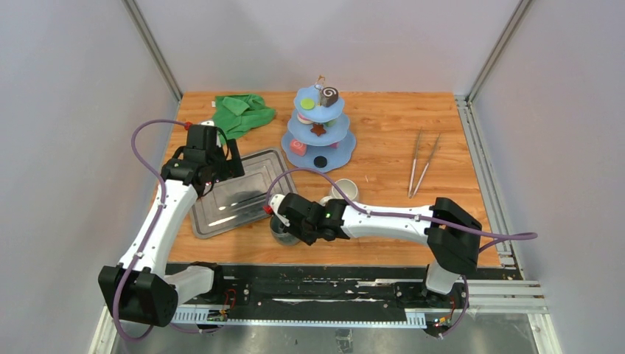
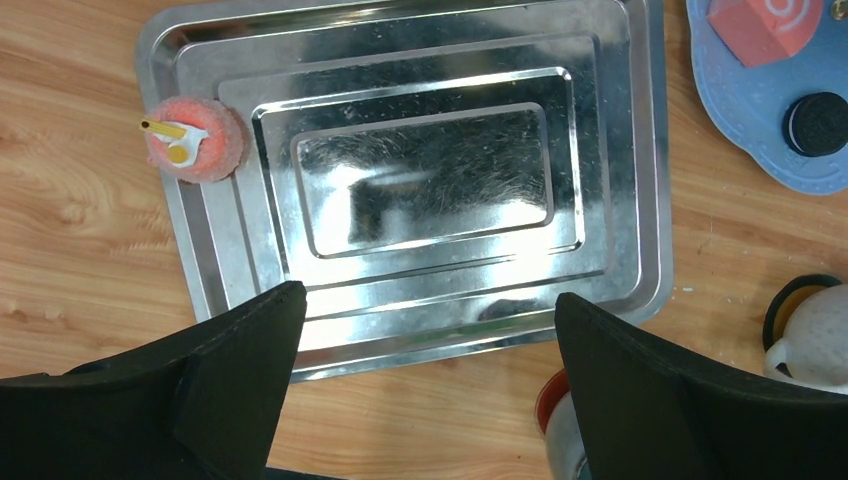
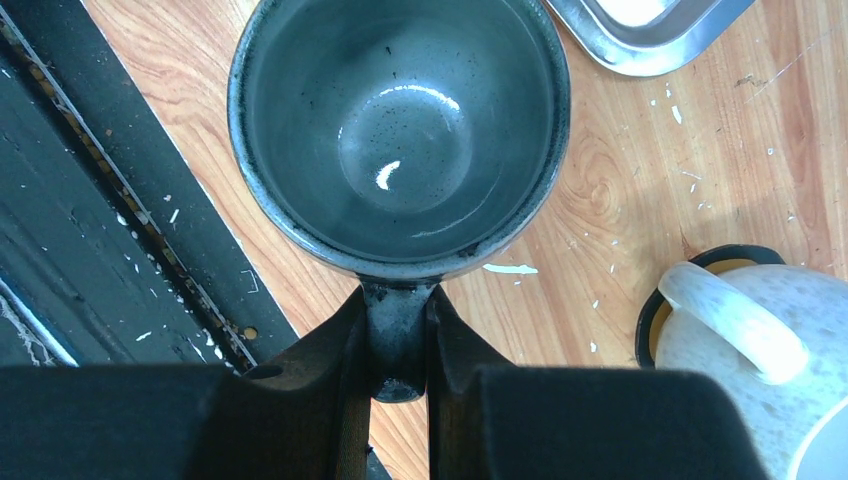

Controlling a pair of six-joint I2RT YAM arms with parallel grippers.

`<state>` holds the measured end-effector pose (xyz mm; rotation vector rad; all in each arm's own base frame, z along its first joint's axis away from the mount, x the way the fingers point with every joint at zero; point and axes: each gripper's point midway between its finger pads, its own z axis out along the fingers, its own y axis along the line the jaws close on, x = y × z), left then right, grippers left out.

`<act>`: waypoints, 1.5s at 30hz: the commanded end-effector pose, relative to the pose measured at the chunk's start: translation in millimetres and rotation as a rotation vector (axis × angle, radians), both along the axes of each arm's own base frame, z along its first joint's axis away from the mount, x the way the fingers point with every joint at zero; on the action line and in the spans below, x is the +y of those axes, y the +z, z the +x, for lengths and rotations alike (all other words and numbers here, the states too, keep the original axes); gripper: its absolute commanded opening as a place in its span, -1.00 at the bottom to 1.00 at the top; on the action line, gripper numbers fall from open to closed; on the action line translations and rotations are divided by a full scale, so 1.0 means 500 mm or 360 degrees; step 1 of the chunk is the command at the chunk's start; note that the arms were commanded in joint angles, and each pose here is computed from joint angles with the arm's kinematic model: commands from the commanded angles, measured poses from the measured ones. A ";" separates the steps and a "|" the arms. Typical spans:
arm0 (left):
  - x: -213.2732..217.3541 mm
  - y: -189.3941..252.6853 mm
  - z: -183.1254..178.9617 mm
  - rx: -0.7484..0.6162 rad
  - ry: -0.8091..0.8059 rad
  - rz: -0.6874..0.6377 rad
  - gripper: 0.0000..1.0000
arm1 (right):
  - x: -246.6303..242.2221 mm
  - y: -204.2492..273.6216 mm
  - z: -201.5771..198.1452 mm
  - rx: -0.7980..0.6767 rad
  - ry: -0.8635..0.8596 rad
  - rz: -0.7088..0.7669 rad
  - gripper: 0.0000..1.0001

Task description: Serve the afternoon tea

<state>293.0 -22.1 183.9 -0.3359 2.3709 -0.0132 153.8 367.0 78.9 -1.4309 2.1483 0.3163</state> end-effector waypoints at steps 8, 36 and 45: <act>0.004 0.007 -0.003 -0.0039 0.0004 -0.0003 1.00 | 0.030 0.011 0.004 -0.0013 -0.0036 0.0098 -0.65; -0.039 0.067 0.002 -0.0235 -0.0141 -0.0158 0.96 | -0.354 0.378 0.354 -0.0604 -0.1383 0.0461 0.56; -0.052 0.069 0.000 -0.0328 -0.0155 -0.0230 0.96 | -0.618 0.359 0.355 -0.0668 -0.2080 0.0307 0.64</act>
